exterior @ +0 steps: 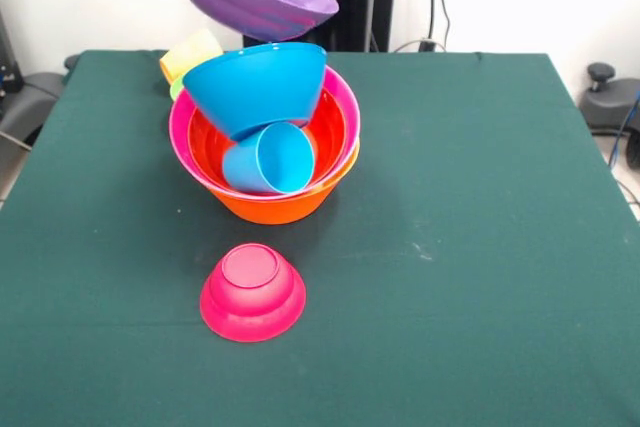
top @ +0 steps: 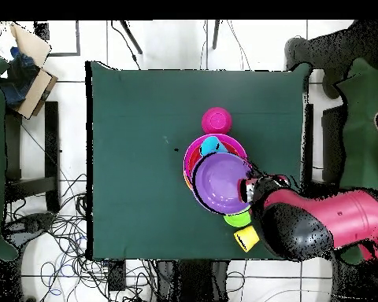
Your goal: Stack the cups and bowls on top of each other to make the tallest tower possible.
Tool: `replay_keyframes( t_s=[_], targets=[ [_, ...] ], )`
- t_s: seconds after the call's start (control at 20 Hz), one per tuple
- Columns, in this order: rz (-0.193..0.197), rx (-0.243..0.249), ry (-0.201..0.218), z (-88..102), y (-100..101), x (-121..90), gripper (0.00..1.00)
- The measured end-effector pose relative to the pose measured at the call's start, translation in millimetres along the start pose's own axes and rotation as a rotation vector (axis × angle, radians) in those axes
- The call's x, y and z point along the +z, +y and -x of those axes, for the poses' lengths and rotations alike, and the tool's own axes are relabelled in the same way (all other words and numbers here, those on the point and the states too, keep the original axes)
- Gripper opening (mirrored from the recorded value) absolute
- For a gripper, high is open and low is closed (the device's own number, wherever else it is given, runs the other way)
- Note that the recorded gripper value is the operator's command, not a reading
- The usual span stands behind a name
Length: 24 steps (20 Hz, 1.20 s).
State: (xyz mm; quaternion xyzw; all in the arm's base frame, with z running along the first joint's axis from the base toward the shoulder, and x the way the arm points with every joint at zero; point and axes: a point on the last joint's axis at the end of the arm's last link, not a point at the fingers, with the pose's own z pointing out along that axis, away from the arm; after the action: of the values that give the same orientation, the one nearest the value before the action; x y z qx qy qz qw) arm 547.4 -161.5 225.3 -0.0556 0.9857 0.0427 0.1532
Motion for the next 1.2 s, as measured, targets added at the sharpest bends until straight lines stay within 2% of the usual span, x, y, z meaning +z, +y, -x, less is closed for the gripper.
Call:
replay_keyframes(
  t_s=[0.35,0.4,0.7,1.2],
  targets=[
    [-0.008,-0.086,-0.040,5.1,21.4,15.7,0.00],
    [-0.013,-0.111,-0.048,6.6,27.1,19.5,0.00],
    [-0.021,-0.157,-0.050,8.1,39.1,26.8,0.00],
    [-0.025,-0.153,-0.041,6.1,38.6,28.8,0.00]
  ],
)
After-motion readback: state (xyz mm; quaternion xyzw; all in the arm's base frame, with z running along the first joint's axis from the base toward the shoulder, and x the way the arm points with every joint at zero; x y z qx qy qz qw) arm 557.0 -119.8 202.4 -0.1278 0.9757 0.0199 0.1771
